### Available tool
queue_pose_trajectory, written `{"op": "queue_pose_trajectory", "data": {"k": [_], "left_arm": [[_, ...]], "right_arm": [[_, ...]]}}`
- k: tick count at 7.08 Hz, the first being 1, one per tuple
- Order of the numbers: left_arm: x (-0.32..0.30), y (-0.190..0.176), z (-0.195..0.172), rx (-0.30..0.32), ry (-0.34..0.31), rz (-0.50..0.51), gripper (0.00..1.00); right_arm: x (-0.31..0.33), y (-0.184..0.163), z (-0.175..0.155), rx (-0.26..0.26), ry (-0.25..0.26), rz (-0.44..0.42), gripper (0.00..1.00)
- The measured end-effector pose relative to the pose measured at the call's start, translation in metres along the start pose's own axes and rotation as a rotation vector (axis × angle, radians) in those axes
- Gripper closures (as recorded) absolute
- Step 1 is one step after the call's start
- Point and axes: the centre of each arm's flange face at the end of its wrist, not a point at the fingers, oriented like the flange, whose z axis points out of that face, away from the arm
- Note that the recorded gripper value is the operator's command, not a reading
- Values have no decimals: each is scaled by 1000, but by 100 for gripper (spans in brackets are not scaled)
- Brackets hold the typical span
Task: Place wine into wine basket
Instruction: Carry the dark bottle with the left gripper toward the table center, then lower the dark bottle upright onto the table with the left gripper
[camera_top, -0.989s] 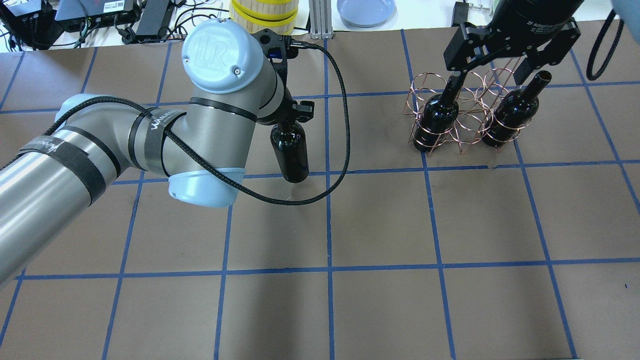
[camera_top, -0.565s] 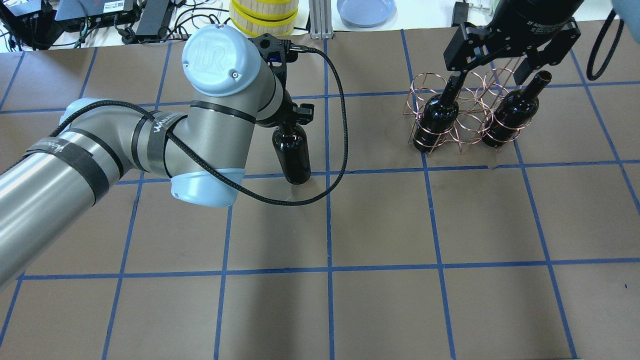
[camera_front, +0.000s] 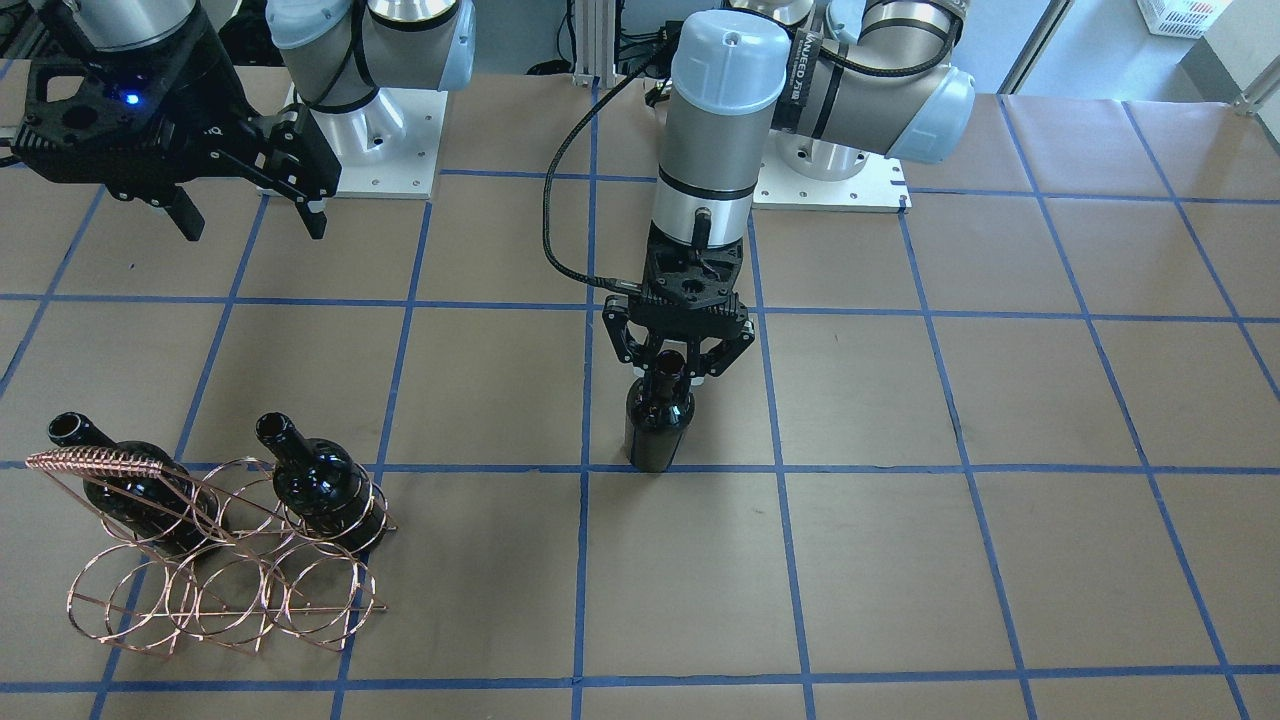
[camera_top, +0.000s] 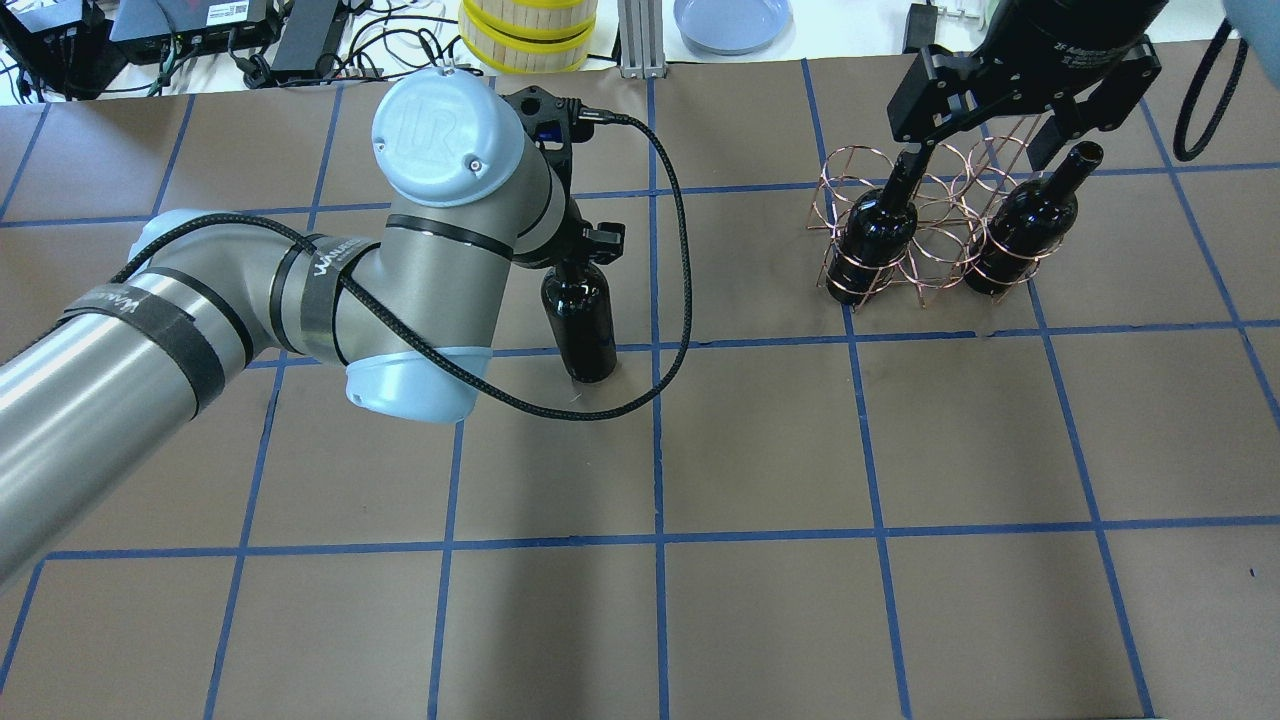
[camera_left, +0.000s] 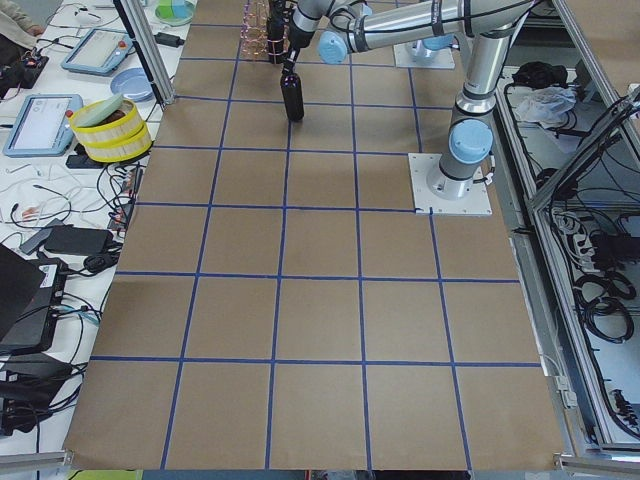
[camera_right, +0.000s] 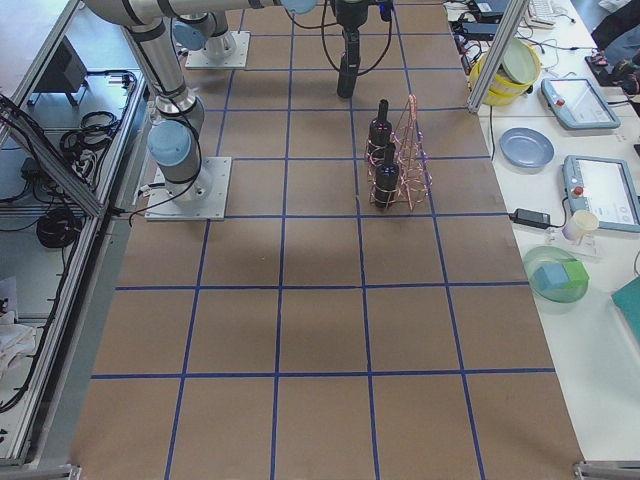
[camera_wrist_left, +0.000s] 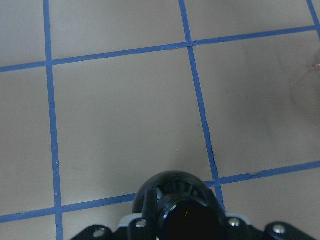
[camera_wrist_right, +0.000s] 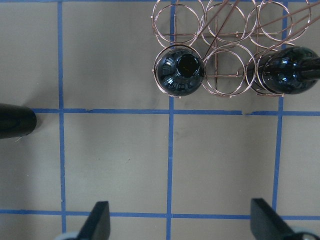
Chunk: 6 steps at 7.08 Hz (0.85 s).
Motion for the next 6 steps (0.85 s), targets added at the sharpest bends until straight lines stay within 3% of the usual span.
{"op": "queue_pose_trajectory", "data": {"k": [6], "left_arm": [[0,1,3,-6,1,-19,100]], "right_arm": [[0,0,1,-3,0,-6,0]]}}
